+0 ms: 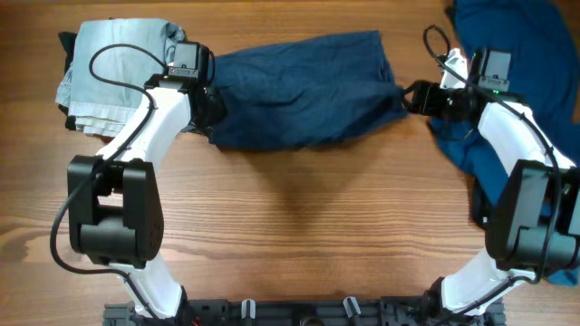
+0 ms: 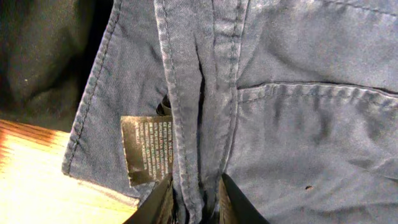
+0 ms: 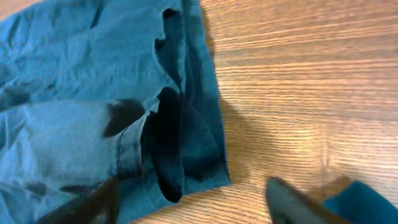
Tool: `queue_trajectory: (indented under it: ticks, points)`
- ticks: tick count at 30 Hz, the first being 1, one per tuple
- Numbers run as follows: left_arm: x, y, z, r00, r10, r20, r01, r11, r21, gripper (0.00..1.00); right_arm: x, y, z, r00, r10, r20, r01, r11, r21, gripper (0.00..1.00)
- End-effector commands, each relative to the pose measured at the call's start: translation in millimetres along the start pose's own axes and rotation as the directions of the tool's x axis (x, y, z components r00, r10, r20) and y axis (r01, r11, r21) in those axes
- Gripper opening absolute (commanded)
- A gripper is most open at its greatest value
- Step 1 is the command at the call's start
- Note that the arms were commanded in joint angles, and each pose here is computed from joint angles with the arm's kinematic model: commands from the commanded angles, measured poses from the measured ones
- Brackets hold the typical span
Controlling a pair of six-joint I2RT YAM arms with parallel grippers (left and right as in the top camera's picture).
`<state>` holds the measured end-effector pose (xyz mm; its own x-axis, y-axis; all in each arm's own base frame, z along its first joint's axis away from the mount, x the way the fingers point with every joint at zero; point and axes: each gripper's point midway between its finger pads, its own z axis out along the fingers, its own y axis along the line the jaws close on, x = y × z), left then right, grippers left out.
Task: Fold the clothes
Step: 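Regrasp the garment's right end with right gripper and pull it taut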
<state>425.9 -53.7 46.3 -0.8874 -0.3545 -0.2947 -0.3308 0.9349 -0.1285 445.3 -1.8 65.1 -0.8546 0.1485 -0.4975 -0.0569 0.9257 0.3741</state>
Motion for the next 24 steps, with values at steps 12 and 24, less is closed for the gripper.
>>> queue_trajectory:
  ticks: [12,24]
  points:
    - [-5.4,-2.0,-6.5,1.000,-0.003,0.024,0.002,1.000,0.016,0.23,17.4,52.1,59.9,0.961,-0.277,0.025,0.277,0.949,-0.153,0.50]
    - [-9.3,-4.3,-6.7,0.999,-0.003,0.040,0.002,1.000,0.025,0.23,16.7,85.8,86.5,0.956,-0.273,0.102,0.292,0.904,-0.312,0.58]
